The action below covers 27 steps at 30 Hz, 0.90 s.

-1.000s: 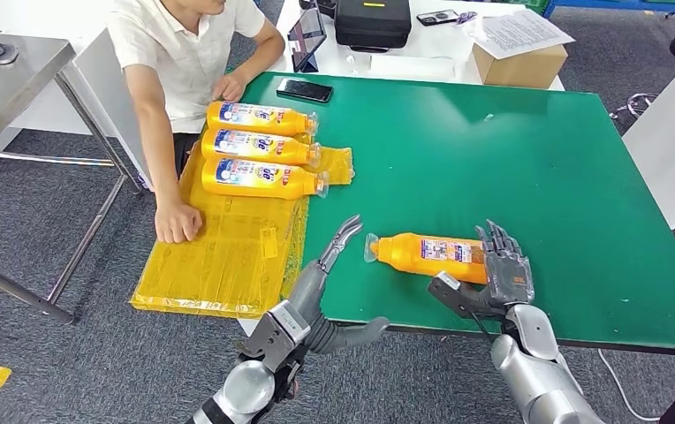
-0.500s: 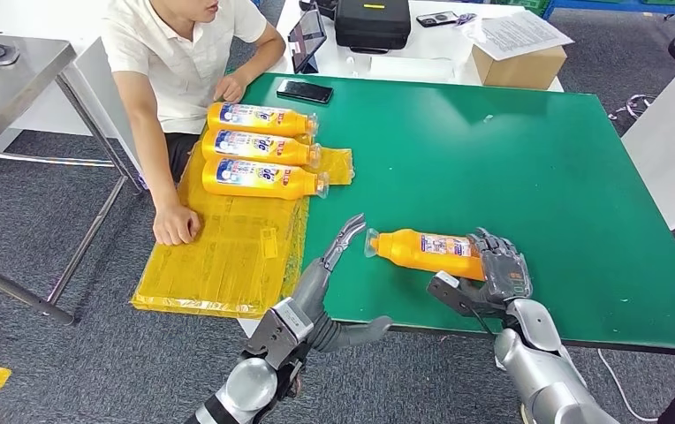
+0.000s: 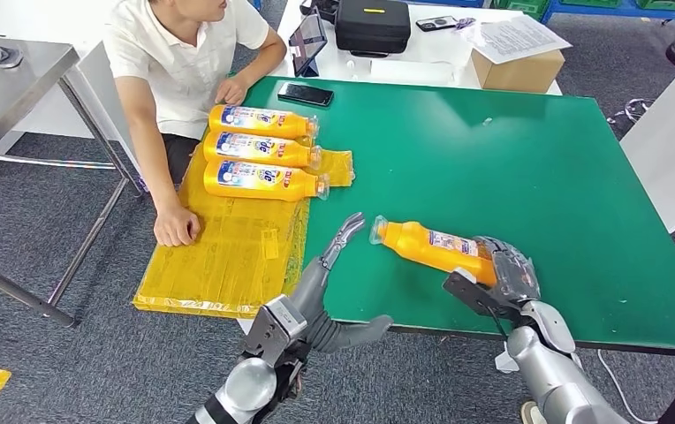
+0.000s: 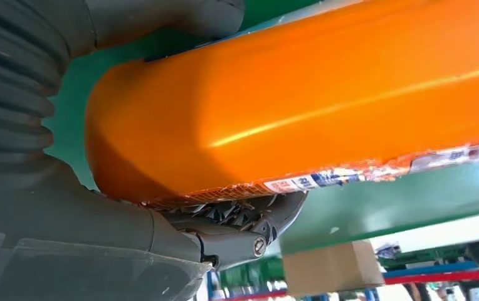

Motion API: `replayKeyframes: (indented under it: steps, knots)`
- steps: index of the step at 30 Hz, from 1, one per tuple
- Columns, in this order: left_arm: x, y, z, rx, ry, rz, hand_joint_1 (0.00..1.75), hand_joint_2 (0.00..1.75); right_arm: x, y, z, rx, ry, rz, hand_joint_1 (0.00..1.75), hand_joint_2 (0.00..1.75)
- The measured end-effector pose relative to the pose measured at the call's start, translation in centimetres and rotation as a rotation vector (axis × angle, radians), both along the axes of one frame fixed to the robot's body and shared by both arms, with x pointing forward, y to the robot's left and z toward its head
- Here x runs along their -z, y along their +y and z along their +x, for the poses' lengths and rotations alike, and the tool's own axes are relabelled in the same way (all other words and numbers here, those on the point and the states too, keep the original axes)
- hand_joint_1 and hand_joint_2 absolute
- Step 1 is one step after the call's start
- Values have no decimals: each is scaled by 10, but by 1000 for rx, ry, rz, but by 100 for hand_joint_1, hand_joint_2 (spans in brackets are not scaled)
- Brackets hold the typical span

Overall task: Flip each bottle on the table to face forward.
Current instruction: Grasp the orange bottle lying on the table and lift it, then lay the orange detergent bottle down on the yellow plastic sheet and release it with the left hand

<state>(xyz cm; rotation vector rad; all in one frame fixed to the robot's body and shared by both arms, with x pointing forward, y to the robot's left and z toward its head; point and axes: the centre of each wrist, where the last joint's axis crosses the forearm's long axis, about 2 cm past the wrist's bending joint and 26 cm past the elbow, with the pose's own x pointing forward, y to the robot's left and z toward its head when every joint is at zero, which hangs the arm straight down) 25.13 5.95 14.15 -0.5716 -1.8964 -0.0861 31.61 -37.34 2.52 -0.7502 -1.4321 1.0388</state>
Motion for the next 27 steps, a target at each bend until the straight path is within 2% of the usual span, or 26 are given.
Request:
replayKeyframes:
  steps: [10,18,21,24,27]
  knots:
    - [3,13,1,-163,8,-91,0,175,9,9,-19,13,-67,223,175,175]
    - [30,36,-12,-273,221,-206,0,175,10,34,-50,15,-146,402,175,175]
    - [38,40,-16,-249,310,-234,0,175,7,42,-59,1,-168,461,175,175]
    - [50,42,-24,-157,423,-297,0,175,2,55,-68,-27,-190,544,175,175]
    - [60,43,-31,-110,469,-322,0,175,-5,69,-72,-56,-214,600,175,175]
